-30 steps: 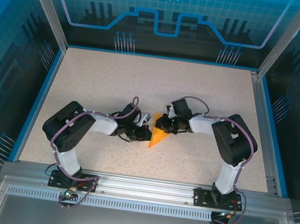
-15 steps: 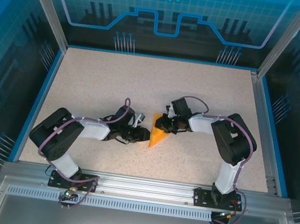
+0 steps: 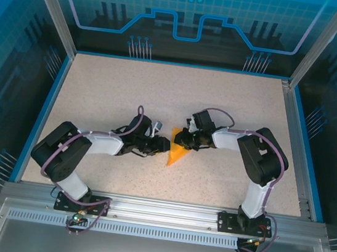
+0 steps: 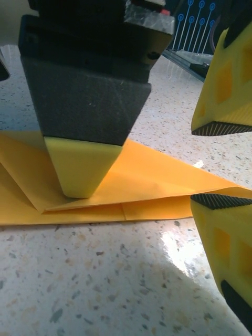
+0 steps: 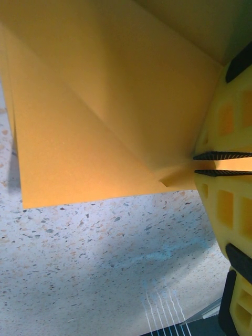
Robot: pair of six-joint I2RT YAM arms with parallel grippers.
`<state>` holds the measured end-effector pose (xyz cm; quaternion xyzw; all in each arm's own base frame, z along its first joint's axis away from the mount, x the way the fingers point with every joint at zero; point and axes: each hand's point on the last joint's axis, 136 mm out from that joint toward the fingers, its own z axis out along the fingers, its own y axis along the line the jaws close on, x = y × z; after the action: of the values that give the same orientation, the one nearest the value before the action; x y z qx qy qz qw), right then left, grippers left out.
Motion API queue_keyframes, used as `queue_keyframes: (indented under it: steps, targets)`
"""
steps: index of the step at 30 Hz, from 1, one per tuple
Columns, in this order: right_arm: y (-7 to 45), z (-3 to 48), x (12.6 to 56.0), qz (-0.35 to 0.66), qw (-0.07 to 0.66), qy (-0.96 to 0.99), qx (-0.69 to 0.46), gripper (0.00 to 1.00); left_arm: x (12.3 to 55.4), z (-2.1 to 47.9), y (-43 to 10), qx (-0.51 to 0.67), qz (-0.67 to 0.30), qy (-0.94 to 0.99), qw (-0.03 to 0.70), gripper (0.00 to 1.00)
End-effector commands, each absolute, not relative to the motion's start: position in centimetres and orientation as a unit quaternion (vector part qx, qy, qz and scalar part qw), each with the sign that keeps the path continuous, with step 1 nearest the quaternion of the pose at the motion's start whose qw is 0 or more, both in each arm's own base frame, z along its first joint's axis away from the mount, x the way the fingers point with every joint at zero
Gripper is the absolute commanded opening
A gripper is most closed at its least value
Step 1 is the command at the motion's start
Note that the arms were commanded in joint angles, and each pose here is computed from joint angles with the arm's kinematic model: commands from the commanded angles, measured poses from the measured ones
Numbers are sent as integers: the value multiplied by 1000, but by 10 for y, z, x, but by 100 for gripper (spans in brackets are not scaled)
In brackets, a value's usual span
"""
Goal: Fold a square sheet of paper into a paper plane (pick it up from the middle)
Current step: Fourth fold the wing at the center of the table.
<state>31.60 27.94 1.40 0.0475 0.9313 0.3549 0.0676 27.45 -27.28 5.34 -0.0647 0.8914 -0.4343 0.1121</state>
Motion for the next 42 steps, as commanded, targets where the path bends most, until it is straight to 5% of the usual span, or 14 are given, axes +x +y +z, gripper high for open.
queue_keyframes:
  steps: [1,16,20,33,42]
  targets:
    - [268,-4,308,327,42,942,58,16,275,52,-280,-59,-441,891,87,35]
    - [267,-3,307,327,42,942,60,16,265,26,-290,-43,-425,903,34,24]
    - [267,-3,308,328,43,942,60,16,263,27,-287,-42,-423,904,35,31]
    - [267,-6,306,327,39,942,61,16,254,33,-283,-31,-418,907,39,33]
    - [266,-7,305,327,37,942,64,16,253,36,-291,-10,-436,899,32,21]
